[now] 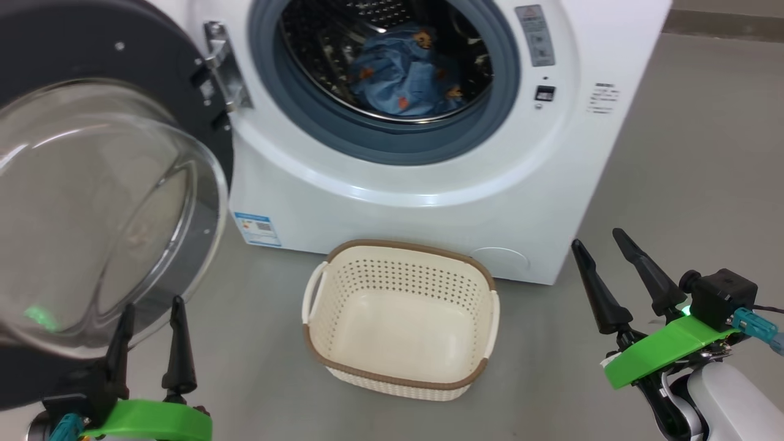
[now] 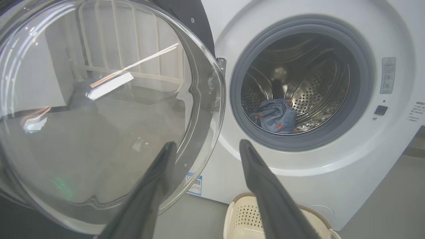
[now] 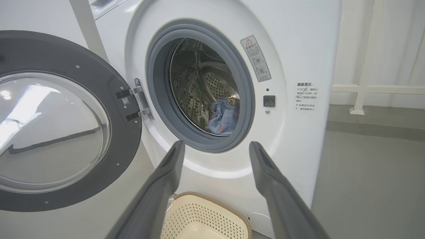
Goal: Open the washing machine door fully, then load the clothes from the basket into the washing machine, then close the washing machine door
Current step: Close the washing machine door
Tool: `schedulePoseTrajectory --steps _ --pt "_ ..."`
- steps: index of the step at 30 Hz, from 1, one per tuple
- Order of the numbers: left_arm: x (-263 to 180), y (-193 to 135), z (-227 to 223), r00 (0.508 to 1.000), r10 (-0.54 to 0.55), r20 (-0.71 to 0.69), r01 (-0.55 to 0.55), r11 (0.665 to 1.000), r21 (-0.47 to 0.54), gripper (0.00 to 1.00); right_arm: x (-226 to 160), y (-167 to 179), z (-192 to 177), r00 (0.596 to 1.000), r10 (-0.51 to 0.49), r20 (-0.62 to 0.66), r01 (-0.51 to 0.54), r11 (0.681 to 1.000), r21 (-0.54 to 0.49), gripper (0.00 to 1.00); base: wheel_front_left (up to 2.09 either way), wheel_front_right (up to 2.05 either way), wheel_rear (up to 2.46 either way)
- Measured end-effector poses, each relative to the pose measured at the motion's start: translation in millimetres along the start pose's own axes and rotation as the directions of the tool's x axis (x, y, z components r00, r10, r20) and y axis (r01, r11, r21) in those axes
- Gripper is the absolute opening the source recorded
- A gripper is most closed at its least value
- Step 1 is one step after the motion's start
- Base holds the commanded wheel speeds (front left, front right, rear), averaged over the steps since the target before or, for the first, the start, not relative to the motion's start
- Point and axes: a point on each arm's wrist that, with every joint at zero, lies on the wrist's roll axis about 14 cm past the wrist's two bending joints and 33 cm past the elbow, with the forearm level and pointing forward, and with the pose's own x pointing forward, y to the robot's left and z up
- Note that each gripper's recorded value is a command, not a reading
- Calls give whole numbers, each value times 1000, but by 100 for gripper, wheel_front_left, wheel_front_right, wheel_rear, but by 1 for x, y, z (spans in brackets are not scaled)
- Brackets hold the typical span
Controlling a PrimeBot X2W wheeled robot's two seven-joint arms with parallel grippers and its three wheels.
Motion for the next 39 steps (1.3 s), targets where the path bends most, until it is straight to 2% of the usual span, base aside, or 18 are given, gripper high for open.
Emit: schedulePoseTrajectory --steps 17,30,39 --pt "-36 53 14 987 156 35 -156 988 -9 100 35 60 -22 981 187 -49 -186 982 31 100 0 0 0" --pt "-51 70 19 977 205 52 -205 979 -17 100 44 82 -24 969 241 -52 -239 970 41 100 0 0 0" --pt "-52 75 21 974 218 56 -217 976 -19 100 44 84 -25 969 243 -52 -241 969 44 100 0 0 0"
